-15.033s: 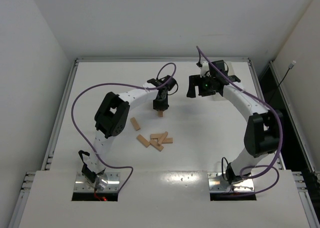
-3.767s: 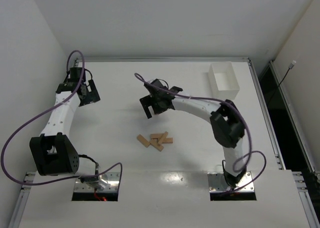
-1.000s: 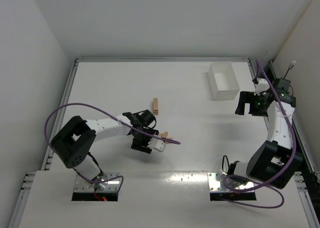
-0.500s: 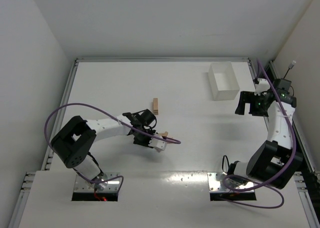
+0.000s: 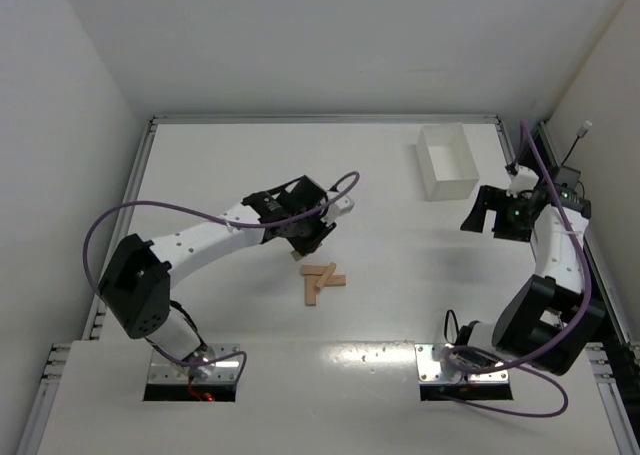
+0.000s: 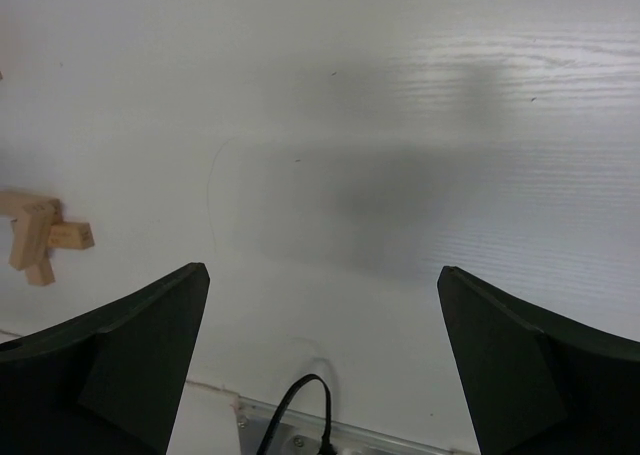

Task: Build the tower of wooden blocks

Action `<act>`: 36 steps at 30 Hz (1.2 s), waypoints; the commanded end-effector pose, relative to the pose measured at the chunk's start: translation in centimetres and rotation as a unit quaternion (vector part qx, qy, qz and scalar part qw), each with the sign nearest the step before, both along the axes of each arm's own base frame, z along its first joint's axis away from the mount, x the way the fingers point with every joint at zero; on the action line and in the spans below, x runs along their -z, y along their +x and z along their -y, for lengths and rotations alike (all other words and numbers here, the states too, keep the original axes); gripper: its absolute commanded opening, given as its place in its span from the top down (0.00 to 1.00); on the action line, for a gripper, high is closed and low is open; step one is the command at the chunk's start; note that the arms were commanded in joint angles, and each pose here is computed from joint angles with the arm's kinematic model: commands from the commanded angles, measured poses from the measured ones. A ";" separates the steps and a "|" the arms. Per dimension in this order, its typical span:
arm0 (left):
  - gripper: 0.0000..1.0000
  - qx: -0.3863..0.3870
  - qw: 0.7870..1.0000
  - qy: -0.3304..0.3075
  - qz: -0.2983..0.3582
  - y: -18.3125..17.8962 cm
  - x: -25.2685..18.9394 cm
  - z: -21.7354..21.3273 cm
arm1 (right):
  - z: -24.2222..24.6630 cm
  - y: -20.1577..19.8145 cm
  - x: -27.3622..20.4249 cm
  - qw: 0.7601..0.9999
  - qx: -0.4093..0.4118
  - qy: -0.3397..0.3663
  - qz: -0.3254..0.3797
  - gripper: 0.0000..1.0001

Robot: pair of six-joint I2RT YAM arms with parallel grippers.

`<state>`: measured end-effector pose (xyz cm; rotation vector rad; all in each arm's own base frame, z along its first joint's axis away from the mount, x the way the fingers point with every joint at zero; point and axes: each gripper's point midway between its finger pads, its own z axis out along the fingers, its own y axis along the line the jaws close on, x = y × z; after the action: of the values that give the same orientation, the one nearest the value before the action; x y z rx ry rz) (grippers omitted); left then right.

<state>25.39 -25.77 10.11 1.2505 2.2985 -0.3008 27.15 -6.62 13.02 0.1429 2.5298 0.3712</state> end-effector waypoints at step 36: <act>1.00 -0.467 0.883 -0.050 -0.001 13.6 -2.7 1.5 | -0.9 -1.0 0.1 0.995 0.042 0.086 0.016 0.05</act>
<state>37.19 -27.98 11.98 0.0947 2.5794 -0.1073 25.85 -5.93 12.08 0.3095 2.4971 0.5357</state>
